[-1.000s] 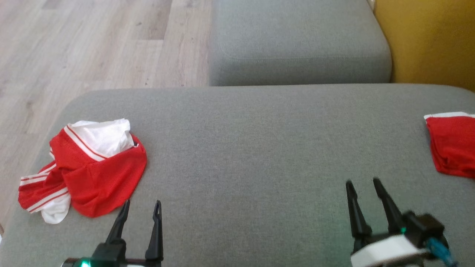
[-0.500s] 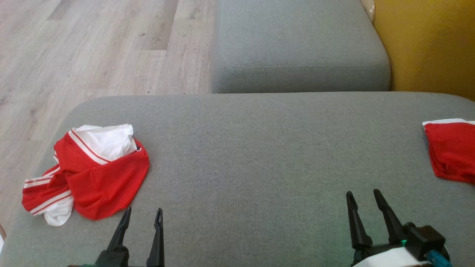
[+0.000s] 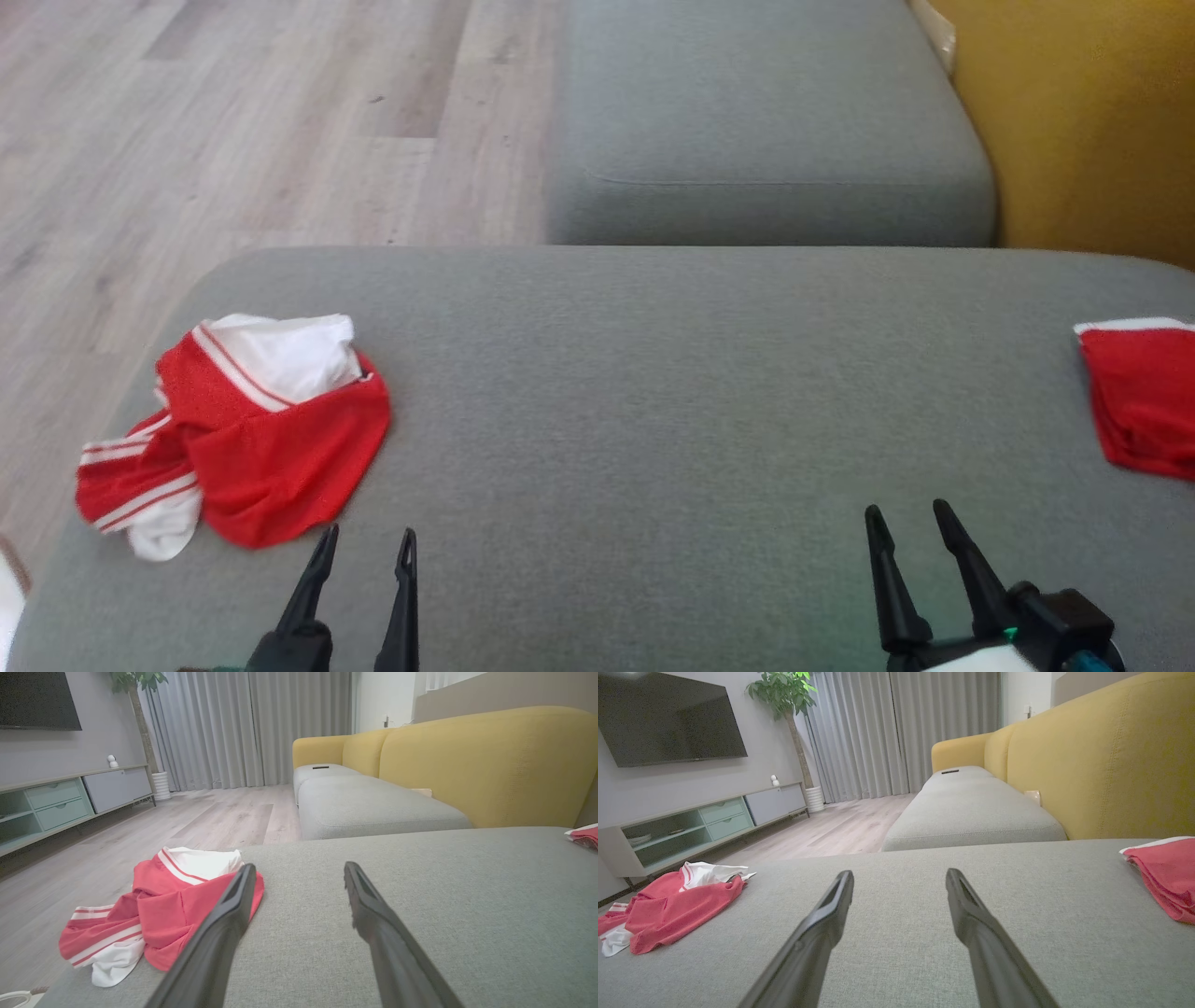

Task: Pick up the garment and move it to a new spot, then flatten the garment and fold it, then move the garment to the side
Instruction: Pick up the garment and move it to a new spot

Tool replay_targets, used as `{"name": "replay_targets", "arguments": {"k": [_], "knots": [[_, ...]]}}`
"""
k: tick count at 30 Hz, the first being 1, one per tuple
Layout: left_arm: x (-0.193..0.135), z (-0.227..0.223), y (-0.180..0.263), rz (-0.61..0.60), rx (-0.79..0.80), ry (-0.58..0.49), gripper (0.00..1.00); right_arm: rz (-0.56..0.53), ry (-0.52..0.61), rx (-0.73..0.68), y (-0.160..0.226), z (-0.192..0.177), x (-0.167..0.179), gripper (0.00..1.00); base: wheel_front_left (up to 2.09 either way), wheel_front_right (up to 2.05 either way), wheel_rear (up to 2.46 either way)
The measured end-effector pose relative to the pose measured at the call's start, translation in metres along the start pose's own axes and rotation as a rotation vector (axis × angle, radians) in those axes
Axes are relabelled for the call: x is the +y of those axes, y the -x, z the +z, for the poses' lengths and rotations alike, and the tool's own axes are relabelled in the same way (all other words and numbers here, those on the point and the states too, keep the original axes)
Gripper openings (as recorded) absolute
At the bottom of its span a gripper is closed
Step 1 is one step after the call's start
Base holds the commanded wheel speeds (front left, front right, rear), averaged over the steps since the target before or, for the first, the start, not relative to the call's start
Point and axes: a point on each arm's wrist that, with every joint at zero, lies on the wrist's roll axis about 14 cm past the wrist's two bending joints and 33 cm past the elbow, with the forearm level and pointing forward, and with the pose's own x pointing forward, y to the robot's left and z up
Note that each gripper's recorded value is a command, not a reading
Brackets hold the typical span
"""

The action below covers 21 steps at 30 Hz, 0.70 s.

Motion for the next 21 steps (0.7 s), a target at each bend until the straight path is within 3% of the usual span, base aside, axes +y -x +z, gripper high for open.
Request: {"name": "replay_targets", "arguments": {"k": [12, 21], "knots": [[0.047, -0.004, 0.029, 0.16, 0.013, -0.037, 1.0, 0.166, 0.009, 0.027, -0.023, -0.004, 0.046, 1.0, 0.0, 0.0, 0.0], [0.105, -0.003, 0.067, 0.406, 0.037, -0.072, 1.0, 0.35, 0.001, 0.084, -0.049, -0.019, 0.099, 1.0, 0.0, 0.0, 0.0]]}}
